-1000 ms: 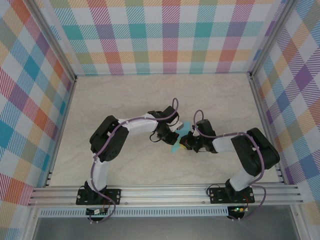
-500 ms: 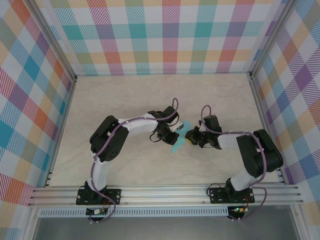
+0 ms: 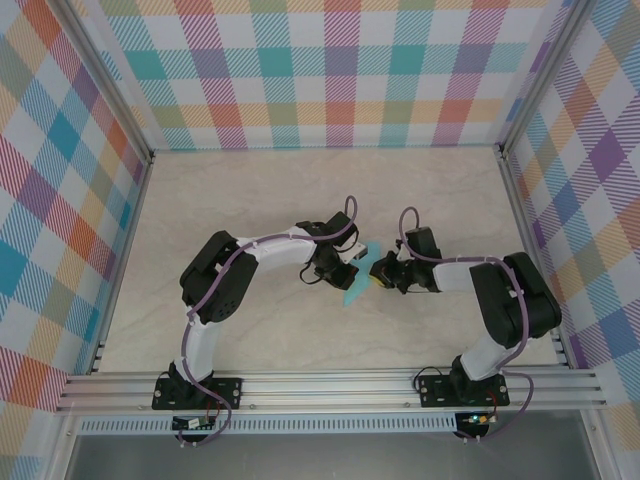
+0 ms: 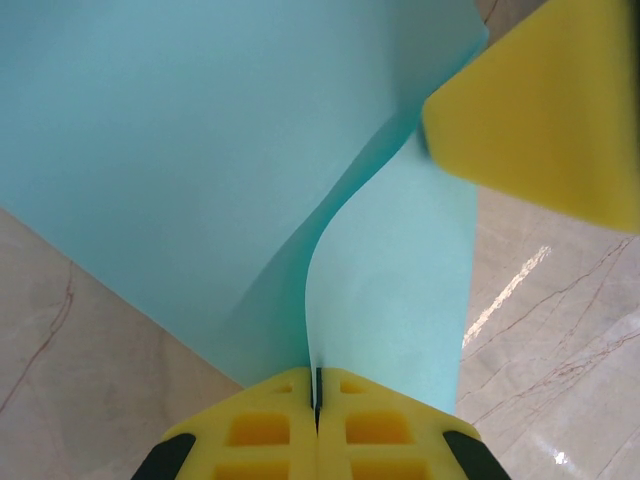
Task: Fold a paper plane with a square sheet of paper (pick it up from the middle)
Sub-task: Third fold the triangle at the center of the table.
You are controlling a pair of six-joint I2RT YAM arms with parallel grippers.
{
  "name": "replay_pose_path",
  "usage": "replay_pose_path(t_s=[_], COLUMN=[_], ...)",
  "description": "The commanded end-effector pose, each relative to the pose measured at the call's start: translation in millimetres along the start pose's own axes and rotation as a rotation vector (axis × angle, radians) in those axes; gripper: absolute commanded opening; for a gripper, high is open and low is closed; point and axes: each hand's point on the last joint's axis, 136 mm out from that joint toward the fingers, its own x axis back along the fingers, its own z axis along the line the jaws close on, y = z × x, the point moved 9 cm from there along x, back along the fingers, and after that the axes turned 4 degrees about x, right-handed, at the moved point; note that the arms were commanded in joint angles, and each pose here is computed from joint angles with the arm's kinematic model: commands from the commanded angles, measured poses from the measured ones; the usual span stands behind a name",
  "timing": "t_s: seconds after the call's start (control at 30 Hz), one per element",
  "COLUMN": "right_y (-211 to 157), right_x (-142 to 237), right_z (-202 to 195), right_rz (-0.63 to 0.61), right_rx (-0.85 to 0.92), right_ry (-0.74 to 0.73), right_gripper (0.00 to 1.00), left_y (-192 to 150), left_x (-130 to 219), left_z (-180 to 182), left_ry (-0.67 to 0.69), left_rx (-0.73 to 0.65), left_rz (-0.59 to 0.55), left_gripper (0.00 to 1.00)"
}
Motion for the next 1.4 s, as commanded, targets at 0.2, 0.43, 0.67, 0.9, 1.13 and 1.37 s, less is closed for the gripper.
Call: replay_pose_path(t_s=[0.2, 0.43, 0.67, 0.9, 1.13, 1.37], right_y=[19, 16, 15, 18, 9, 1], right_x=[13, 5, -2, 19, 25, 3], right_z=[3, -6, -23, 4, 18, 14], right_rz=[-0.010, 0.016, 0.036, 0.003, 0.005, 0.055], right_rx=[0.019, 0.009, -0.014, 0.038, 0.044, 0.029], right_ry=[0.071, 0.059, -0.067, -0.016, 0.056, 0.040], right_gripper=[0.07, 0.08, 0.08, 0.10, 0.11, 0.11], left_y=[-17, -18, -19, -18, -17, -17], left_x=[-24, -24, -24, -23, -23, -23], left_z=[12, 13, 13, 12, 12, 12], left_ry=[0.033, 0.033, 0.035, 0.036, 0.036, 0.031], left_rx=[0.030, 0.034, 0.034, 0.034, 0.033, 0.035], left_rz=[0.112, 0.114, 0.117, 0.113, 0.110, 0.111], left_gripper=[0.03, 0.03, 0.03, 0.03, 0.03, 0.04])
